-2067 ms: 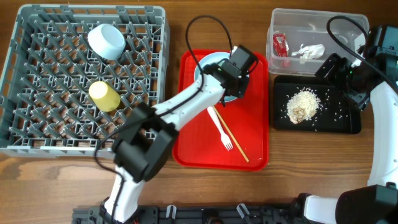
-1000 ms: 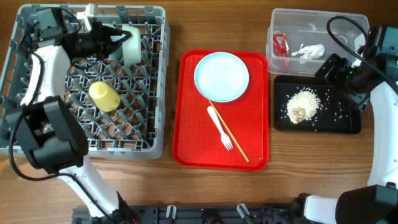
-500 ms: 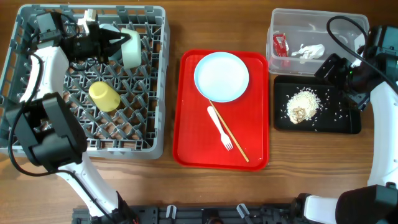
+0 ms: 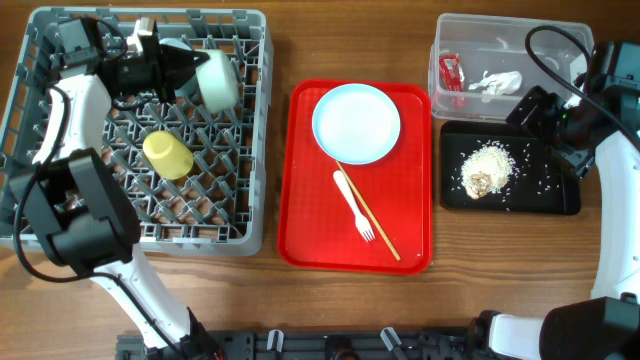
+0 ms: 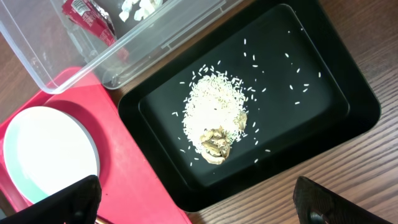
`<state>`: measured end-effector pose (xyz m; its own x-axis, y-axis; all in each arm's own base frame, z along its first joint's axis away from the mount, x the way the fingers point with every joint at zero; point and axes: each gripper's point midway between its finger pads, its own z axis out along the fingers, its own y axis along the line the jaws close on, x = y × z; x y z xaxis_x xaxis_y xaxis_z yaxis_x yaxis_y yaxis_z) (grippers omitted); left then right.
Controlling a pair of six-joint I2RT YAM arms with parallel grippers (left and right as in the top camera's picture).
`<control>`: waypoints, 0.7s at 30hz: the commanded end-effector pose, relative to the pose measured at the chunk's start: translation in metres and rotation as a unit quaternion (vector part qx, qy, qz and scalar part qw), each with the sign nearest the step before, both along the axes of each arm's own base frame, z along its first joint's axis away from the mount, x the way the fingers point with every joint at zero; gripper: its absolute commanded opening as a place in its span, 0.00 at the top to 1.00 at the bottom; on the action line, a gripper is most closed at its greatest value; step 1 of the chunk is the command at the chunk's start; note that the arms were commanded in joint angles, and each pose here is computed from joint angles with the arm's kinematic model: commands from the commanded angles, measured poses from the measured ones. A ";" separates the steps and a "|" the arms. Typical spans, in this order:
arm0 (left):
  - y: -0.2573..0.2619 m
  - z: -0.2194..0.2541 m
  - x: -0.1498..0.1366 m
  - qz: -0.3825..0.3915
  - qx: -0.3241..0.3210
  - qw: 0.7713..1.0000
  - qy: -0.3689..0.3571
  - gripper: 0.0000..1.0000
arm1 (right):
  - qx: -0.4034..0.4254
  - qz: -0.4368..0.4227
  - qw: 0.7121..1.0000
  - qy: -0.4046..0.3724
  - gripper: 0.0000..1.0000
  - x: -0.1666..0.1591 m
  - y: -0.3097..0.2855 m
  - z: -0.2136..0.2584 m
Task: Sort waste into correct bins and load items into the dishwasher rack
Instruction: 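Carry the green bowl with the left gripper into the rack, then open the left gripper and release the green bowl in the rack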
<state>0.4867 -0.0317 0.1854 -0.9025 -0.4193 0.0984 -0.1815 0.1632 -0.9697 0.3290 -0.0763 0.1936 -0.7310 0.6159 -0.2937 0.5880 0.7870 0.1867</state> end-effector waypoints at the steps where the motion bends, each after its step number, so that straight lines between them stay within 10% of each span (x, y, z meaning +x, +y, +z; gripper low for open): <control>1: -0.004 -0.008 0.000 -0.004 -0.028 0.999 0.036 0.96 | 0.004 0.005 1.000 -0.009 0.00 0.001 0.002 0.004; 18: 0.048 -0.066 0.007 0.073 0.159 0.984 0.046 0.95 | 0.004 0.006 1.000 -0.007 0.00 0.001 0.002 0.004; 21: 0.064 -0.067 0.002 0.080 0.163 0.982 0.044 0.80 | 0.004 0.005 1.000 -0.007 0.00 0.001 0.002 0.004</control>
